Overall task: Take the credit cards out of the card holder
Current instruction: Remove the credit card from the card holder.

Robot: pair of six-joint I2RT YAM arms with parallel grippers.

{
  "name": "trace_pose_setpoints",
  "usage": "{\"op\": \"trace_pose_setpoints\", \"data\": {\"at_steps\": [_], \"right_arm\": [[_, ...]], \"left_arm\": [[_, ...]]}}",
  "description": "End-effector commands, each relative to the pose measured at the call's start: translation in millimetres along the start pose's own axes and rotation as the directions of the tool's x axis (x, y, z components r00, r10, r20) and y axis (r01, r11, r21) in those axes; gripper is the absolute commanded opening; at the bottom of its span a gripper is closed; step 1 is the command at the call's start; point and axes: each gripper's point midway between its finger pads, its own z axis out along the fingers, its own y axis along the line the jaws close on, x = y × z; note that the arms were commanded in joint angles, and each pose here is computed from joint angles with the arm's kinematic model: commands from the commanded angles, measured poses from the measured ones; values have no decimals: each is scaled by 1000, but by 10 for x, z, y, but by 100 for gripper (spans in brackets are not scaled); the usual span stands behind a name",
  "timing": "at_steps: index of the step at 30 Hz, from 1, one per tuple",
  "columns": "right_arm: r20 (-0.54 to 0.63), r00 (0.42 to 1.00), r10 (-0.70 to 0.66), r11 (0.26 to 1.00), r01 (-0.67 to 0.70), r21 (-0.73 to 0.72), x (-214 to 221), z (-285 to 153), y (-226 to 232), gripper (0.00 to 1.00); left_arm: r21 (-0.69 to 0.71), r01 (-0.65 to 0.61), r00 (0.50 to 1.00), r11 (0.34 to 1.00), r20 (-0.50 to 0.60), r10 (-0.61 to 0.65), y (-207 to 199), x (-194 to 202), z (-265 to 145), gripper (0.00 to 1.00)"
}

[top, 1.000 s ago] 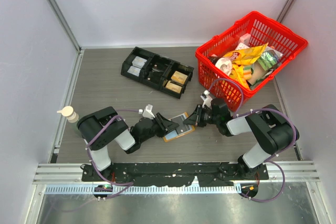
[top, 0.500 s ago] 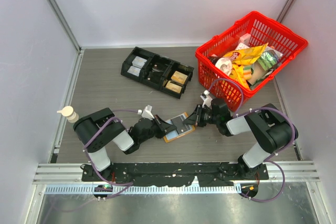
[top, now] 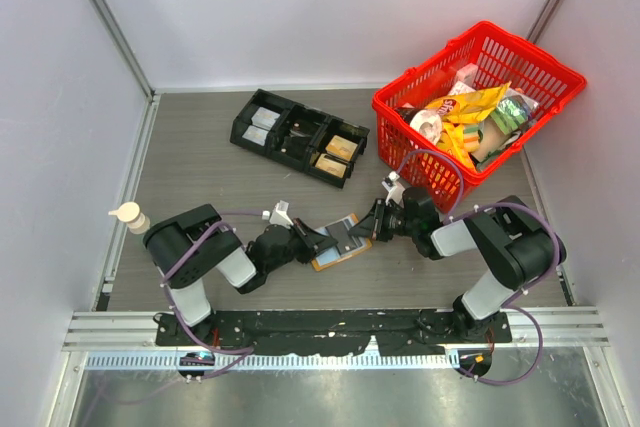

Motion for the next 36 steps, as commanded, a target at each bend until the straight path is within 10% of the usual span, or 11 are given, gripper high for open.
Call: {"op": "trace_pose_setpoints", "data": {"at_steps": [1,10,21,36], "right_arm": [[-92,988,127,965,-101,241,457,-115,-612,10],[-94,988,123,967,-98,236,455,-115,-601,10],[-94,985,144,944,-108,312,489,-140,-749,10],[-97,978,187,913,-137,383,520,-138,-876,7]], "left_arm": [[179,19,1000,984,17,-22,-535,-65,86,12],[175,25,999,984,16,-28,-534,-63,165,21],[147,33,999,989,26,-37,-324,-56,-4,1],[126,63,997,990,39,-68,-170,-69,-172,0]]}}
